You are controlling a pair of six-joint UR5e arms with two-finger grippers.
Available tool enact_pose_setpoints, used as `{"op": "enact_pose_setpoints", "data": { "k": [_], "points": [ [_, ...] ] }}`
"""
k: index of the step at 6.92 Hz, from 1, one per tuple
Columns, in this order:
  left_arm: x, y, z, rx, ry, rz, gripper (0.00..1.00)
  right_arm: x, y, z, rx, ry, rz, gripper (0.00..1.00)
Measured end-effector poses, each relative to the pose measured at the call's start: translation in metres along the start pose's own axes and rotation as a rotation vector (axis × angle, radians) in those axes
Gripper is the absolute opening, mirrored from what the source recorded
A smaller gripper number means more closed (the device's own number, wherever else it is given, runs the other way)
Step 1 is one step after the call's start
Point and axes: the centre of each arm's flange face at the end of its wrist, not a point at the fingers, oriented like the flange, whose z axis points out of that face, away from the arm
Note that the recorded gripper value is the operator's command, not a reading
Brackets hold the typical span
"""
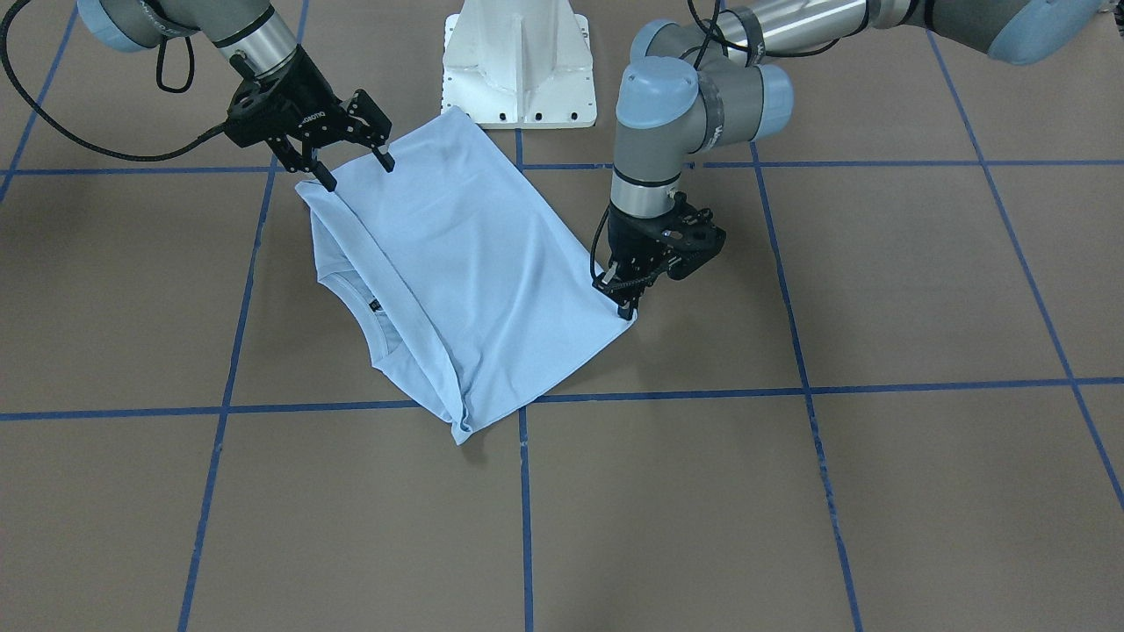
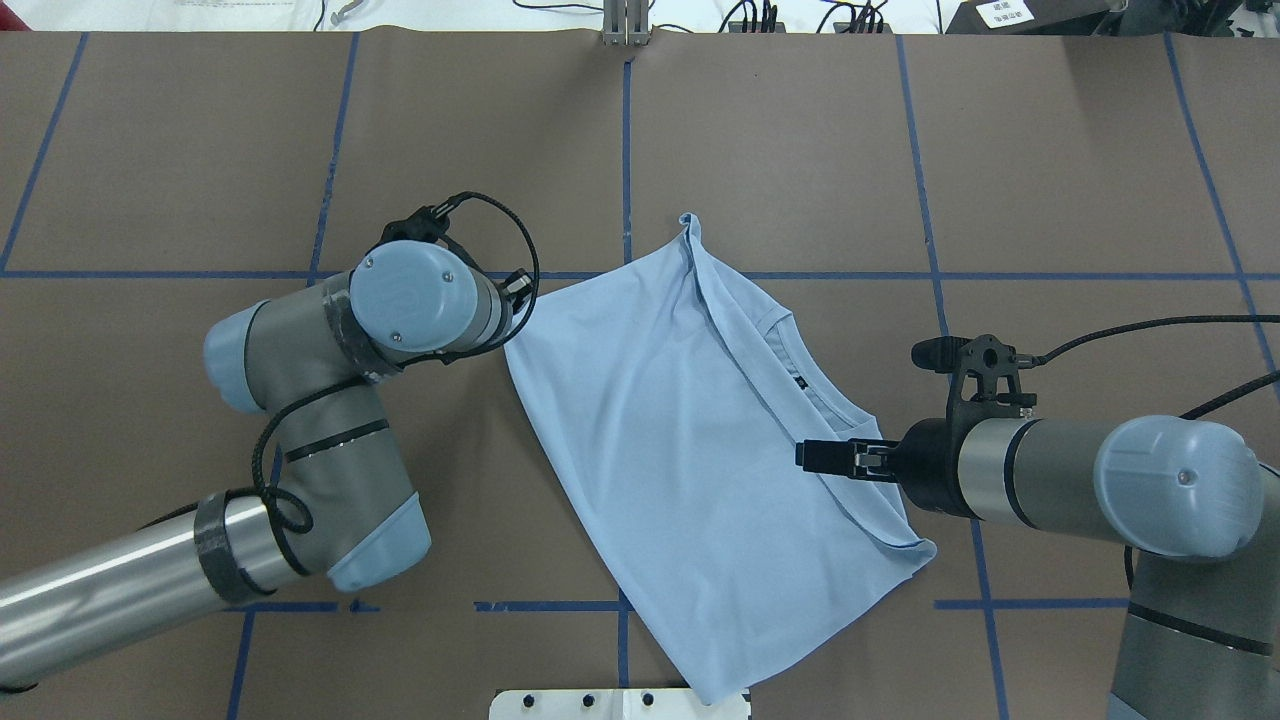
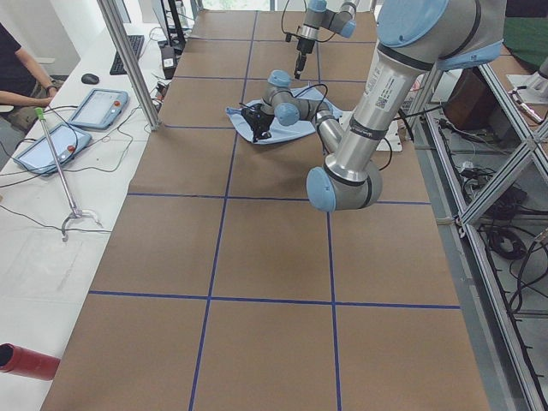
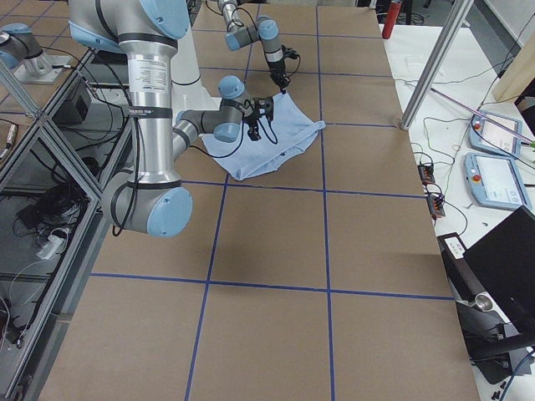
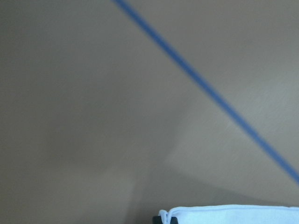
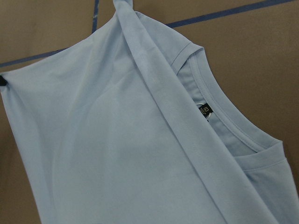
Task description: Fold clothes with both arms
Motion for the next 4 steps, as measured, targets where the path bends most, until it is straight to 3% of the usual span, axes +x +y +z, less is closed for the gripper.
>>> {"op": "enact_pose_setpoints", "data": {
  "k": [2, 4],
  "points": [
    [0.018, -0.057, 0.040, 0.086, 0.060, 0.154, 0.00, -0.001, -0.009, 0.010, 0.014, 0.007, 0.006, 1.00],
    [0.057, -0.088, 0.079, 0.157, 0.136, 0.278, 0.00, -0.006, -0.015, 0.022, 0.022, 0.007, 0.009, 1.00]
  ]
}}
